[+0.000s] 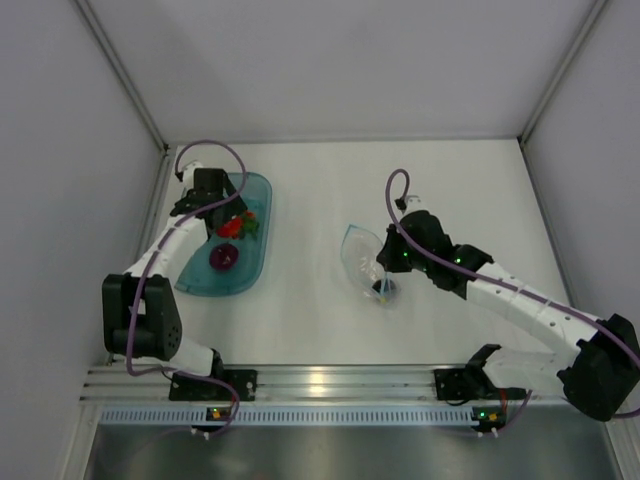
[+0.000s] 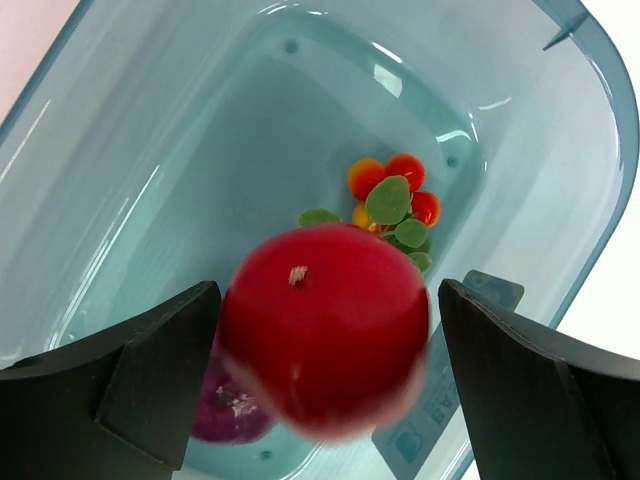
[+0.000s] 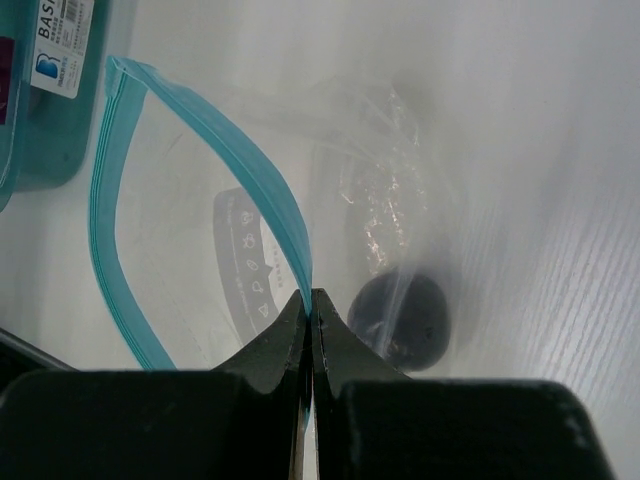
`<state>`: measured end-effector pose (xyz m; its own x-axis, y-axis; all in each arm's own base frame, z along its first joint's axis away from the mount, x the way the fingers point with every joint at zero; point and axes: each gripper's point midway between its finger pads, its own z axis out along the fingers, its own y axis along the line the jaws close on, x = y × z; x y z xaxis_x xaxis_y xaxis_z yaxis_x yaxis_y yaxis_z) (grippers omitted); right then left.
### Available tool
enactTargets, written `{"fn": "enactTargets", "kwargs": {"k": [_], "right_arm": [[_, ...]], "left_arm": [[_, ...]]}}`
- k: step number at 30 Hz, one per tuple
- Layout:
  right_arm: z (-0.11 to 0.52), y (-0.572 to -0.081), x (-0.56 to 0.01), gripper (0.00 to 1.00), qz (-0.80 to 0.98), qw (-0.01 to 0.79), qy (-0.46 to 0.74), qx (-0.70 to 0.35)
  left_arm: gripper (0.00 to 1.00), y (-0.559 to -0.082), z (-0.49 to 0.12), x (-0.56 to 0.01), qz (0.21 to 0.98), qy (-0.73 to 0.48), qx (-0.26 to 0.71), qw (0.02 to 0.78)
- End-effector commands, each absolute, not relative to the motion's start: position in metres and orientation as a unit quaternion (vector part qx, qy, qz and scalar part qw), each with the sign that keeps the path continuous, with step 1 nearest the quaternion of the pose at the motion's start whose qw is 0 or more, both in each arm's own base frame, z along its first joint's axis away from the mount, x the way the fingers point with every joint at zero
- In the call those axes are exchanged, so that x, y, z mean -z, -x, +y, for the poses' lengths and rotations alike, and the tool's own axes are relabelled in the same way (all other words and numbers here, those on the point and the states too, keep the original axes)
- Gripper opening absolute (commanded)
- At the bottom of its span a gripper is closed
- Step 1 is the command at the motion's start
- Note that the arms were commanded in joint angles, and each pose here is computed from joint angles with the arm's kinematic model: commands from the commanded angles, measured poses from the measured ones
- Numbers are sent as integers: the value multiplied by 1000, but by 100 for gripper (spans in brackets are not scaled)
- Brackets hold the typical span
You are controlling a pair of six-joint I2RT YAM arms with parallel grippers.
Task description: Open the zip-top bag and remove the fake food
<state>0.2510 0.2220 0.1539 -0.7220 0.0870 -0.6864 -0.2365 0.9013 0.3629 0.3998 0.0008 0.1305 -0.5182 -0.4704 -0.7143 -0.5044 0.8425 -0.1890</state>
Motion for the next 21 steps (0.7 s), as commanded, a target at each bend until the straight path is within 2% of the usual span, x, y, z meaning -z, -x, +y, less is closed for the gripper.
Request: {"fn": "enactTargets", "kwargs": {"k": [1, 7, 15, 21], "right_arm": [[234, -255, -173, 0, 884, 391, 42, -253], [239, -254, -175, 0, 882, 387, 38, -266], [255, -256, -176, 0, 881, 369, 32, -293], [270, -260, -182, 0, 872, 369, 9, -322]], "left_arm": [[98, -414, 2, -156, 859, 275, -7, 432], [98, -415, -5, -174, 855, 262, 15, 448], [98, -397, -91, -226, 852, 155, 246, 436], [97, -363, -152, -279, 824, 81, 315, 463]]}}
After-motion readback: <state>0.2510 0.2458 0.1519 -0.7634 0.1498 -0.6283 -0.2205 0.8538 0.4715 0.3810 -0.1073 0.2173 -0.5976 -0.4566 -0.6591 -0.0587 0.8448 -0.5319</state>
